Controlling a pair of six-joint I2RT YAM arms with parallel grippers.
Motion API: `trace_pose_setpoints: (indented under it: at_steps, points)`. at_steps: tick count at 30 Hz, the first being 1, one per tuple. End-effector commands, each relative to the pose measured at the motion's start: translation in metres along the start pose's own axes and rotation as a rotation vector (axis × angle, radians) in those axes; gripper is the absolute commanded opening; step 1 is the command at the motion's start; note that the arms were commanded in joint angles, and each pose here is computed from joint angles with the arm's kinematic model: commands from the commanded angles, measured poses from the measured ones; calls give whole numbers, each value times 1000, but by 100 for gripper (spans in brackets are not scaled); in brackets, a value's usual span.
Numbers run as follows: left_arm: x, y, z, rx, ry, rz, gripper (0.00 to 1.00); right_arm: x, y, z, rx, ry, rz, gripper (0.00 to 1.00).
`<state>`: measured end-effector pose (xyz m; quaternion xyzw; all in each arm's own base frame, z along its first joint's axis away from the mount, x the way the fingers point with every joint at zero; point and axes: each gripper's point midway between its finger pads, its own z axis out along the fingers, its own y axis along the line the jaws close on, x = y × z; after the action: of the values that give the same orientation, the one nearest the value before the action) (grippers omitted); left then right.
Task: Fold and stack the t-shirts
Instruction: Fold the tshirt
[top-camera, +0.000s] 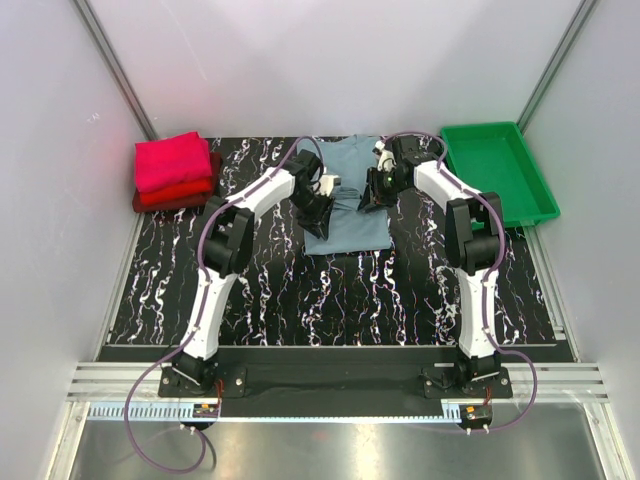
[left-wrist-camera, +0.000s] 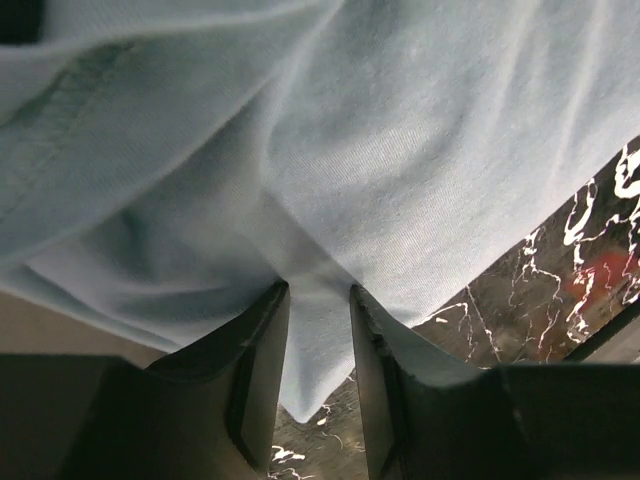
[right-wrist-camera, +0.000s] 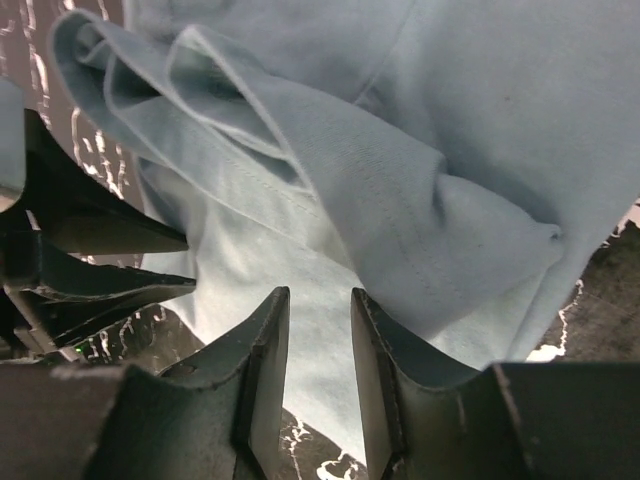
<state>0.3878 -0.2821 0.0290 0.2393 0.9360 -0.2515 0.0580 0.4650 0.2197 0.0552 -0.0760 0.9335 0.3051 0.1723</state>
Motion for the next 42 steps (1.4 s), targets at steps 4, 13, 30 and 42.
trace_pose_setpoints:
  at_steps: [4,13,30,42]
  points:
    - [-17,0,0,2,-46,12,37,-21,38,-32,-67,-63,-32,37]
    - [-15,1,0,-8,-42,6,37,9,39,-14,-59,7,-21,36]
    - [-6,3,-11,-43,-40,23,37,-88,5,21,109,-225,-163,40]
    - [-5,0,-22,-75,-53,43,37,-160,56,-45,84,-490,-293,43]
